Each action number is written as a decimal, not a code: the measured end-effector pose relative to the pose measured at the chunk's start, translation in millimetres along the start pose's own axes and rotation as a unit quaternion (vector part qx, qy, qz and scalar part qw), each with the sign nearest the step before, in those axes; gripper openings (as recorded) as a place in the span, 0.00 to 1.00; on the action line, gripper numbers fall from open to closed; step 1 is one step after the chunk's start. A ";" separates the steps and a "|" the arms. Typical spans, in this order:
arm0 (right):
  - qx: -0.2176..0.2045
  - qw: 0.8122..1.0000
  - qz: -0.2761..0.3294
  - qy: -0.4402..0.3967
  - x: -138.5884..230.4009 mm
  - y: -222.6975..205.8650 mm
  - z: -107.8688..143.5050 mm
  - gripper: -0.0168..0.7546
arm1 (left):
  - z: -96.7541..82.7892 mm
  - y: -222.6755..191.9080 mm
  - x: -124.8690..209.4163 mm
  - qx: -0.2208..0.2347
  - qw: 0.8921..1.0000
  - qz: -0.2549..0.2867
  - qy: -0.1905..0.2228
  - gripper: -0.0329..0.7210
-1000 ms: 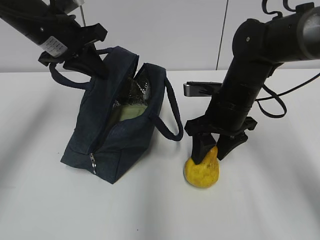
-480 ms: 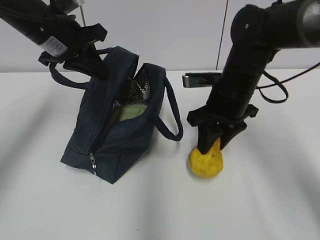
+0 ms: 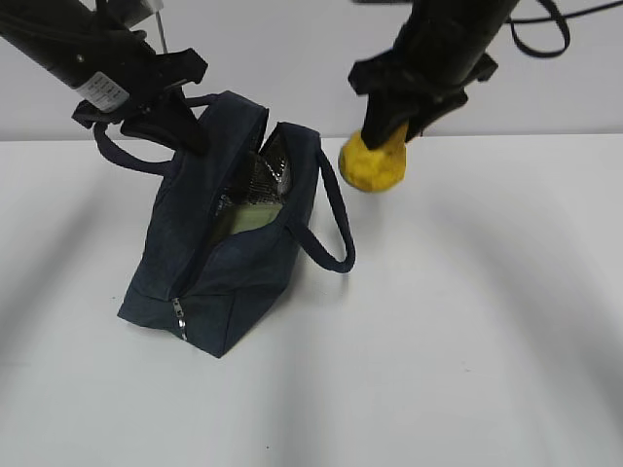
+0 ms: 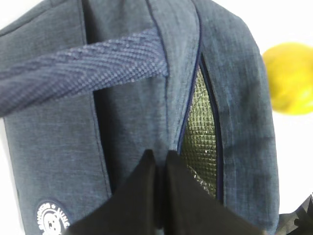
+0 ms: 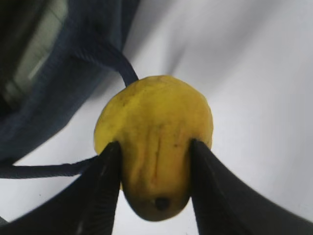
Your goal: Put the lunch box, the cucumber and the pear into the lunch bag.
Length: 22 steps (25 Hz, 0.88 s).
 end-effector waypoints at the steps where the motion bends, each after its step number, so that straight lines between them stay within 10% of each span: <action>1: -0.005 1.000 -0.017 0.002 -5.3 11.1 3.4 0.42 | 0.1 0.0 0.1 0.000 1.000 0.000 0.000 0.05; 11: -0.172 0.984 -0.053 0.014 -23.4 35.2 54.0 0.42 | 0.4 0.0 0.2 -0.001 1.000 0.001 -0.001 0.05; 22: -0.216 0.976 0.021 -0.002 -21.6 -42.5 63.0 0.52 | 0.4 0.0 0.7 -0.001 1.000 0.003 -0.001 0.05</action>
Point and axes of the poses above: a point on each arm's last joint axis where the gripper is mounted, y pointing back along that axis away from the gripper, z along the wrist's bending axis when the last joint is at zero, x = y × z, the point moved 5 cm from there along -y, pointing out along that axis toward the gripper, and after that the axes turned 15 degrees about -y, right-handed, at the moved point
